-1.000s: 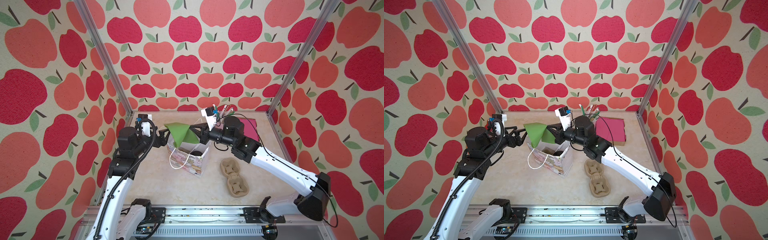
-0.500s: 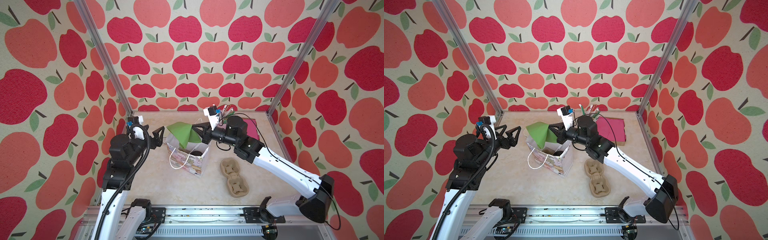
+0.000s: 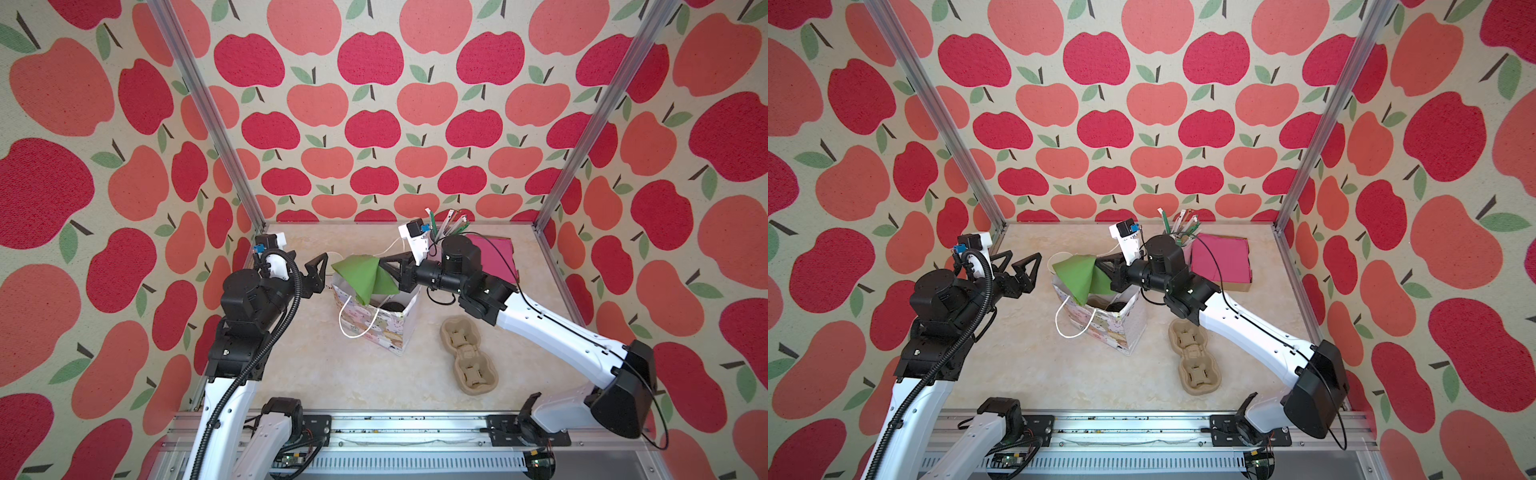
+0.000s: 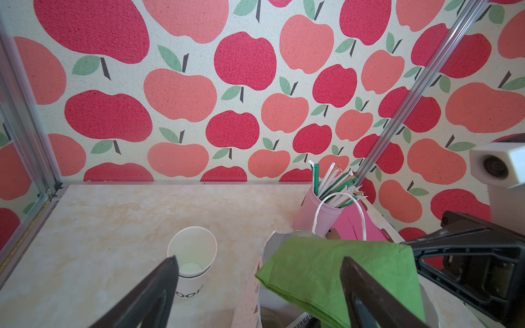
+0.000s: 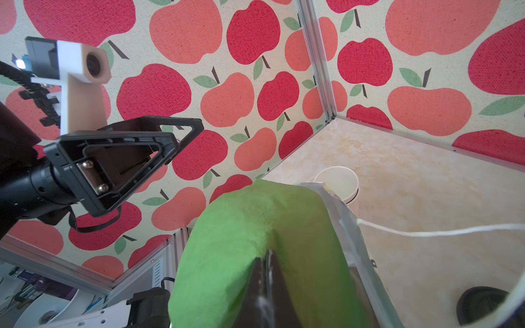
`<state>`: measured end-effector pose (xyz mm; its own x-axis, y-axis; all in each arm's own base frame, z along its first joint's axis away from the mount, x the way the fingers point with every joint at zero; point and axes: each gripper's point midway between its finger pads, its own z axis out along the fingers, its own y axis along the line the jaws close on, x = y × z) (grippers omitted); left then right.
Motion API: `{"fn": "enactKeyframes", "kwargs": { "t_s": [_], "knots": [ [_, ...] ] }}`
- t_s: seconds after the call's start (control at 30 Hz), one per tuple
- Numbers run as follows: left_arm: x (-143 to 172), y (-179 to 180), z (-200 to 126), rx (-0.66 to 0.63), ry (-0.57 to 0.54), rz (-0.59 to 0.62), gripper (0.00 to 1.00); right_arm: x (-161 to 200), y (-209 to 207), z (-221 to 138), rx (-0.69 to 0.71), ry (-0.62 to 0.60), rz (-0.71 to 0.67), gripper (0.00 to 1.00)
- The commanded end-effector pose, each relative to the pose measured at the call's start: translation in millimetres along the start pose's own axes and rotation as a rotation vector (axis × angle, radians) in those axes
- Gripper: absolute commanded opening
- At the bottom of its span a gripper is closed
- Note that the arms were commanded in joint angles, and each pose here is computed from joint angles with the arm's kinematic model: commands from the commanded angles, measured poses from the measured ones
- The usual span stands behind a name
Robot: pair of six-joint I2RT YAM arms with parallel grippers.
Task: Pack a coffee takeout order
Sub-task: Place the napkin in the takeout bag.
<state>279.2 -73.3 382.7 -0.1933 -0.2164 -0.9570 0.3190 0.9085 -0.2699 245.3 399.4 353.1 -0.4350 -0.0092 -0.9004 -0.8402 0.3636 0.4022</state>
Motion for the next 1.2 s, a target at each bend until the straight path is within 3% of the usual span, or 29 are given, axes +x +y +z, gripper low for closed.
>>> {"fn": "enactKeyframes", "kwargs": {
  "t_s": [0.0,0.27,0.57,0.97,1.17],
  "knots": [
    [-3,1,1,-0.002,-0.022,-0.003,0.91,15,-9,4,0.015,0.035,0.03,0.02],
    [0,2,2,0.001,-0.017,-0.012,0.91,32,-16,5,0.039,0.085,0.042,0.05],
    [0,1,3,0.008,-0.014,-0.014,0.91,35,-15,1,0.072,0.119,-0.009,0.27],
    [3,1,4,0.011,-0.009,-0.02,0.91,24,-9,-10,0.097,0.122,-0.075,0.37],
    [3,0,4,0.012,-0.007,-0.021,0.92,30,-5,-7,0.1,0.192,-0.101,0.42]
  ]
}}
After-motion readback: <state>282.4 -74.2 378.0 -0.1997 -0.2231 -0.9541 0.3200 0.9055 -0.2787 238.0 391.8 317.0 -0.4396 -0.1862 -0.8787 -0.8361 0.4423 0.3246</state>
